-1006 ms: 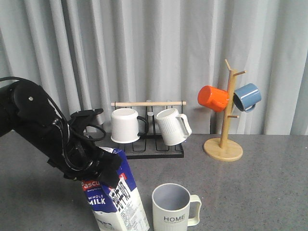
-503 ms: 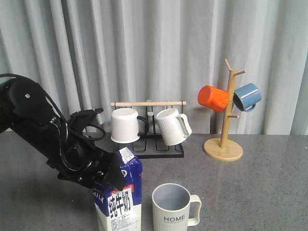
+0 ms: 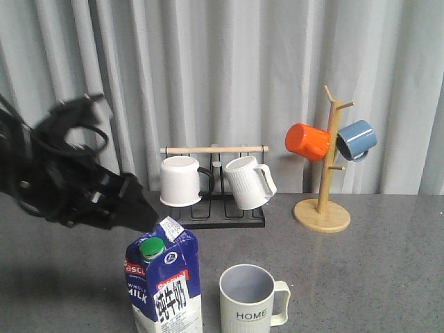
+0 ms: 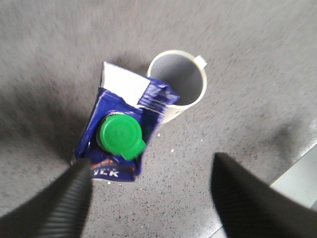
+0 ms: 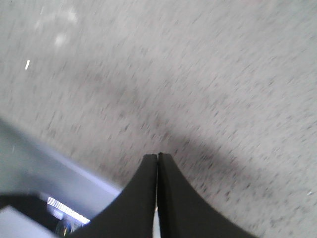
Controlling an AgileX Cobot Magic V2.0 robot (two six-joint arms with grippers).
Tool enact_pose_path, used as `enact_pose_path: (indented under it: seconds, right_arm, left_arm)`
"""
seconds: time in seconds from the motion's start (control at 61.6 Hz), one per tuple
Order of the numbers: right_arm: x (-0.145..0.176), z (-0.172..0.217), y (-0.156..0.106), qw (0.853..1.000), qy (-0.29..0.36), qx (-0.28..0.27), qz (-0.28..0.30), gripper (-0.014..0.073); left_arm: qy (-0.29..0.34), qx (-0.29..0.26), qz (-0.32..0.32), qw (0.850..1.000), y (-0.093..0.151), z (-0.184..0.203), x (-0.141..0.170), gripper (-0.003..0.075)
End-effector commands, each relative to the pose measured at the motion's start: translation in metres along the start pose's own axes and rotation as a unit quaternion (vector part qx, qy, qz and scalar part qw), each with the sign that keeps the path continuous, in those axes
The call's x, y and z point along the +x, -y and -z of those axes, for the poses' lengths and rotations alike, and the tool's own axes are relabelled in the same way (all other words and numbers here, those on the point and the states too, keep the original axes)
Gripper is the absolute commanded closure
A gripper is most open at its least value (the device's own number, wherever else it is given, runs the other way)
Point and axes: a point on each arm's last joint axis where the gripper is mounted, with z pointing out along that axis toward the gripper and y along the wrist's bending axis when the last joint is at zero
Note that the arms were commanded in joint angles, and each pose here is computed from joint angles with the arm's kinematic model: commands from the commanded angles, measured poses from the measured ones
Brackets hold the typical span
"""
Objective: Place milk next to cup
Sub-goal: 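Release the carton and lift the left gripper away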
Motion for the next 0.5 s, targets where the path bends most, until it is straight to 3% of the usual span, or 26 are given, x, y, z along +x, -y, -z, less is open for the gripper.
enact_pose_path:
  seconds: [0.0, 0.179, 0.487]
  right_arm:
    - [-0.02, 0.006, 0.006, 0.996, 0.085, 0.027, -0.019, 0.06]
    - [-0.028, 0.008, 0.009, 0.991, 0.126, 0.047, -0.014, 0.06]
    - [-0.027, 0.008, 0.009, 0.991, 0.124, 0.047, -0.013, 0.06]
  left_arm:
    - [0.065, -0.012, -0.027, 0.997, 0.019, 0.051, 0.007, 0.0412]
    - [0.13, -0.076, -0.058, 0.987, 0.027, 0.101, 0.023, 0.0719]
    - [0.238, -0.097, -0.077, 0.963, 0.048, 0.164, 0.059, 0.0728]
